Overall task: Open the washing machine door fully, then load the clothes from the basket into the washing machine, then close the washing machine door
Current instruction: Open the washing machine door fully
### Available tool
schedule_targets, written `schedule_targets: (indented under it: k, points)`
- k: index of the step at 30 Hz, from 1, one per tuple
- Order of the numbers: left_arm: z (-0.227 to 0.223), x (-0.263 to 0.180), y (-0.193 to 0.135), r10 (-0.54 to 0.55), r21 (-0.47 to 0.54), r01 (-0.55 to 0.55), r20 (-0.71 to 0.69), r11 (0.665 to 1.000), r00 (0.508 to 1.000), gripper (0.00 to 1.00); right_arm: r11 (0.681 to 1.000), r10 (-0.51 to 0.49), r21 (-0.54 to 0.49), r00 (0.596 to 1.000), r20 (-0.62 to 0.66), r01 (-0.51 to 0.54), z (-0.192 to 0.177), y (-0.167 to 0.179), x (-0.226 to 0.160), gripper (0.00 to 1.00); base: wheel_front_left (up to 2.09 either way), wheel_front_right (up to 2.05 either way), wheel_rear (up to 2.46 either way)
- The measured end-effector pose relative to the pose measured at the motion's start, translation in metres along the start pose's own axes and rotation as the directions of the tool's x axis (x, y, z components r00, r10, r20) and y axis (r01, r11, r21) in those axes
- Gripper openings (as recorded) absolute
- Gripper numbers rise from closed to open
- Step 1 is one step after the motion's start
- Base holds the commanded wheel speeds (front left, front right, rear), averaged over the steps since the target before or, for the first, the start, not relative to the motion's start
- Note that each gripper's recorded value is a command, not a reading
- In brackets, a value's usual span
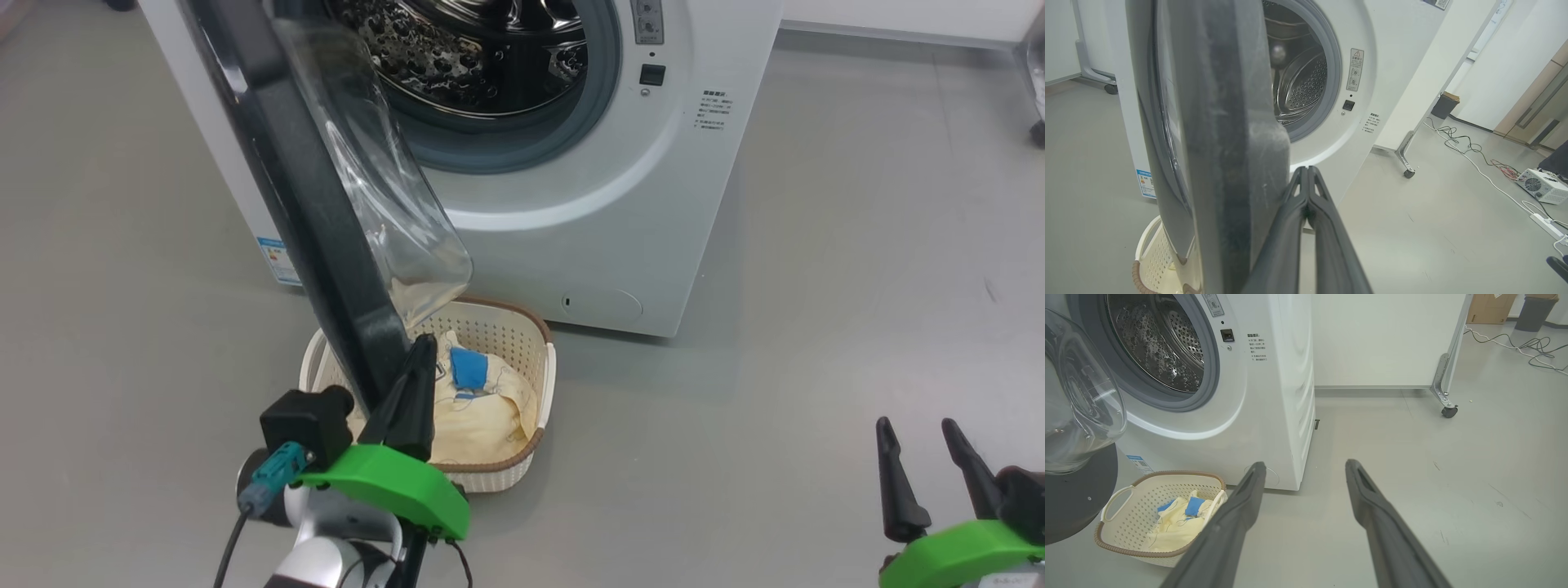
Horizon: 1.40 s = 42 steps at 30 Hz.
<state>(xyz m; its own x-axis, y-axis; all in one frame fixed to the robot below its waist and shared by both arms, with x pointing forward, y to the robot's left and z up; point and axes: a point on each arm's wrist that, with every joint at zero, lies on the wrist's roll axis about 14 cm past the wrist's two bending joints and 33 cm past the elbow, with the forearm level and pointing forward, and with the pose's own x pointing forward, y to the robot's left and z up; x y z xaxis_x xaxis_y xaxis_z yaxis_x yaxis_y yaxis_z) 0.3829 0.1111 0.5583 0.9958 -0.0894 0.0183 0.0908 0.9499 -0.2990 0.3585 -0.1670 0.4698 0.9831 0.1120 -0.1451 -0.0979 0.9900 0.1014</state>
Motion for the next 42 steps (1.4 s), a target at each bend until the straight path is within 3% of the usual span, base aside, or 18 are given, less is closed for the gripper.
schedule_targets:
  k: [20, 29, 42]
  points:
    - [0.004, -0.035, 0.050, 0.134, 0.029, -0.135, 0.014, 0.990, 0.991, 0.00, 0.998, 0.059, 0.008, 0.998, -0.007, -0.059, 0.000, 0.018, 0.008, 1.00, 0.00, 0.00, 0.00]
    - [0.002, -0.065, 0.087, 0.240, 0.045, -0.240, 0.007, 0.970, 0.971, 0.00, 0.996, 0.087, 0.012, 0.996, 0.000, -0.087, 0.003, 0.028, 0.012, 1.00, 0.00, 0.00, 0.00]
    - [0.011, -0.075, 0.125, 0.321, 0.092, -0.323, 0.030, 0.942, 0.946, 0.00, 0.995, 0.093, 0.019, 0.996, 0.005, -0.093, 0.004, 0.030, 0.014, 1.00, 0.00, 0.00, 0.00]
